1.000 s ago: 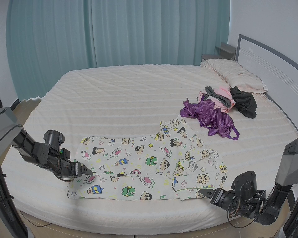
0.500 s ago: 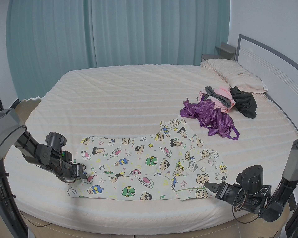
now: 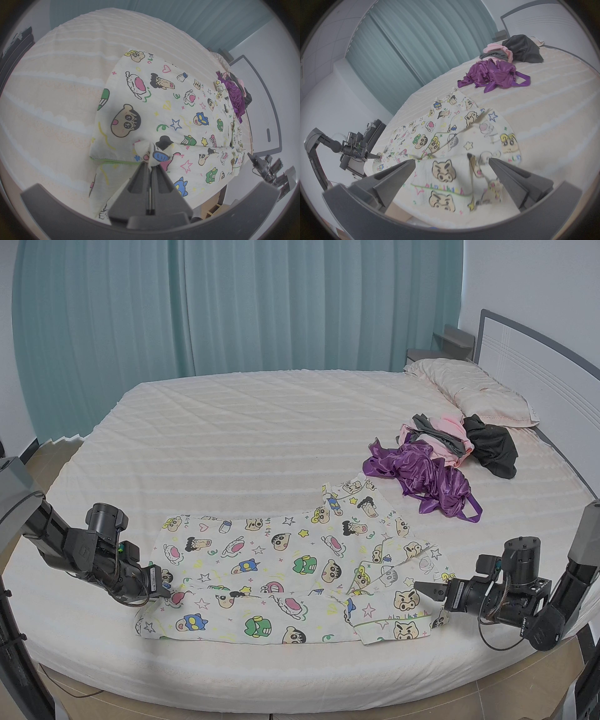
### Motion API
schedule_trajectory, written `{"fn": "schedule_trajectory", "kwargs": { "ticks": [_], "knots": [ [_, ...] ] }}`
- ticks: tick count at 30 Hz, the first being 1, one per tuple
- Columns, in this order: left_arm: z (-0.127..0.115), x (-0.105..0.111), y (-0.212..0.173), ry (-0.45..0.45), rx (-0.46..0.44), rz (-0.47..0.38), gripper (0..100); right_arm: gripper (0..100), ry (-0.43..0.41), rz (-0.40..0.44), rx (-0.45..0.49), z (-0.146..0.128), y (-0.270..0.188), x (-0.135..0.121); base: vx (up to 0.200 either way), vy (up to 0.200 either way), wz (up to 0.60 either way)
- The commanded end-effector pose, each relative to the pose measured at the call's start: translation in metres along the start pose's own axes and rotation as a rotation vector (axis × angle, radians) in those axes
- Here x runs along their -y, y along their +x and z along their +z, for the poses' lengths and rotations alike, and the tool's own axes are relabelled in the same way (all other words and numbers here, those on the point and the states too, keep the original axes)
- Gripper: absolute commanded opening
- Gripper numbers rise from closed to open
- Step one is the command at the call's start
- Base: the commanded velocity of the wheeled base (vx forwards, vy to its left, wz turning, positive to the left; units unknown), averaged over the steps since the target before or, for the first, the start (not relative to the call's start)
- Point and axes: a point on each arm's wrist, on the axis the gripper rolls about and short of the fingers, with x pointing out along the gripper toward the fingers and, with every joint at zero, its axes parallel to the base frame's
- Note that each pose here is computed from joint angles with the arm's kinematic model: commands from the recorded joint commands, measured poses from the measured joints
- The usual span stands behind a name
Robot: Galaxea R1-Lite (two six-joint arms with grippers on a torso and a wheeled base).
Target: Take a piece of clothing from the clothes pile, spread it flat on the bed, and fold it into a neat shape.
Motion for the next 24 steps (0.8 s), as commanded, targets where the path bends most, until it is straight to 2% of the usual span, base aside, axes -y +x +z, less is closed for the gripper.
{"fn": "schedule_trajectory", "kwargs": {
  "ticks": [1, 5, 8, 14, 23, 24],
  "knots": [
    [-0.003, 0.007, -0.010, 0.012, 0.017, -0.009, 0, 100, -0.017, -0.005, -0.037, 0.001, 0.034, 0.022, 0.000, 0.000, 0.00],
    [-0.004, 0.008, -0.009, 0.017, 0.010, -0.011, 0, 100, -0.071, 0.019, -0.069, -0.004, 0.059, 0.031, 0.000, 0.000, 0.00],
    [-0.004, 0.008, -0.008, 0.016, 0.007, -0.010, 0, 100, -0.074, 0.055, -0.082, -0.004, 0.073, 0.036, 0.000, 0.000, 0.00],
    [-0.004, 0.007, -0.008, 0.014, 0.009, -0.007, 0, 100, -0.055, 0.188, -0.109, 0.001, 0.068, 0.042, 0.000, 0.000, 0.00],
    [-0.005, 0.007, -0.011, 0.009, 0.009, -0.003, 0, 100, -0.043, 0.238, -0.122, 0.002, 0.062, 0.047, 0.000, 0.000, 0.00],
    [-0.005, 0.007, -0.011, 0.009, 0.009, -0.004, 0, 0, -0.043, 0.238, -0.122, 0.002, 0.062, 0.047, 0.000, 0.000, 0.00]
  ]
}}
